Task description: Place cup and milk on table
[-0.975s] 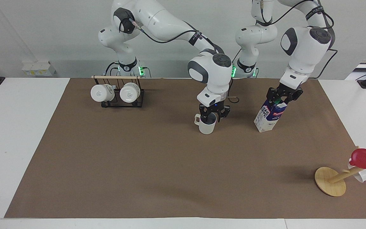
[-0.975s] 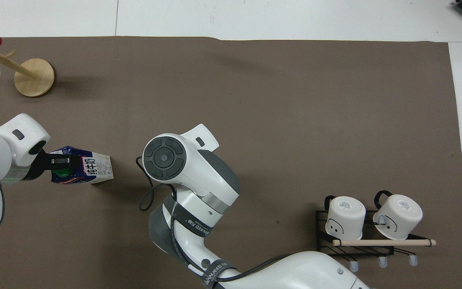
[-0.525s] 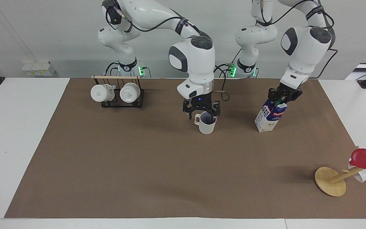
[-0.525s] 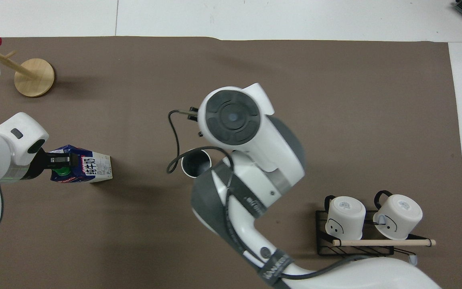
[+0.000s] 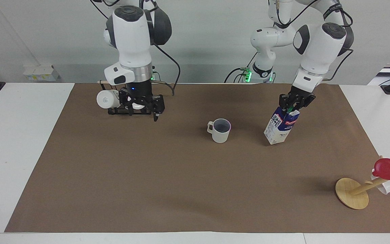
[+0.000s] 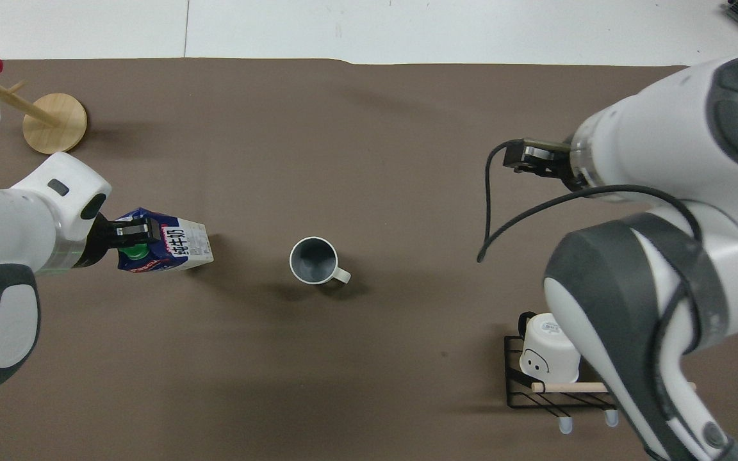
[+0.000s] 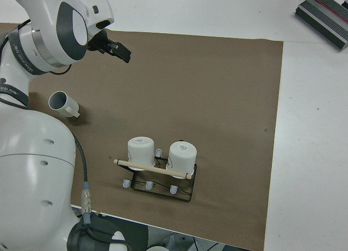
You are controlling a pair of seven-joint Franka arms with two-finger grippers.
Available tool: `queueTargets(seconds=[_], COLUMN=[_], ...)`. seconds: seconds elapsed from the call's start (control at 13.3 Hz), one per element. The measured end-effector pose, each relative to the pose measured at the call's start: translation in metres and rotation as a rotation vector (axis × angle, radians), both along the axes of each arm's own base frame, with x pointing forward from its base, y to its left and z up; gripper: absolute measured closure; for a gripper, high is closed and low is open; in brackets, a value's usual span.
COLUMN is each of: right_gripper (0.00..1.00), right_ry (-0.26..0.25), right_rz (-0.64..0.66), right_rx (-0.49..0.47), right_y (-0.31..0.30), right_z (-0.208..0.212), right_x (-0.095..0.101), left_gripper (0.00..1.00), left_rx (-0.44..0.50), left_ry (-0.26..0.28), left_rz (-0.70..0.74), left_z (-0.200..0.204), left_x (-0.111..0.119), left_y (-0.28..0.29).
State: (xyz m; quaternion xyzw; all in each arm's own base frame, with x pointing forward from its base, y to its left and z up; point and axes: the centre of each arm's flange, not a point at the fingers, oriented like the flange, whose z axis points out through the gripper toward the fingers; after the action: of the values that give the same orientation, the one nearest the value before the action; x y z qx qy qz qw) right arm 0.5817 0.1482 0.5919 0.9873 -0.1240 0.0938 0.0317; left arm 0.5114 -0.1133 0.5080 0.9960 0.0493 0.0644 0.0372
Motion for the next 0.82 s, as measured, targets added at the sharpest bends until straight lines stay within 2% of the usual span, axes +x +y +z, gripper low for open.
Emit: queueTargets(seconds=[0.22, 0.45, 0.82], right_gripper=[0.00, 0.00, 0.00], right_ry=[0.034, 0.069, 0.166], right_rz=[0.060, 0.058, 0.130], right_rx=[-0.012, 0.009, -0.011], right_y=[-0.041, -0.065, -0.085], right_z=[0.024, 0.038, 0.054], right_x=[-0.012, -0.014, -0.027], left_gripper=[0.52, 0.52, 0.52], left_rx=[-0.016, -0.020, -0.030], left_ry=[0.006, 0.012, 0.033], left_rz=[-0.002, -0.014, -0.027], left_z=[0.000, -0.001, -0.028], left_x=[-0.005, -0.013, -0.007], left_y=[-0.045, -0.069, -0.091])
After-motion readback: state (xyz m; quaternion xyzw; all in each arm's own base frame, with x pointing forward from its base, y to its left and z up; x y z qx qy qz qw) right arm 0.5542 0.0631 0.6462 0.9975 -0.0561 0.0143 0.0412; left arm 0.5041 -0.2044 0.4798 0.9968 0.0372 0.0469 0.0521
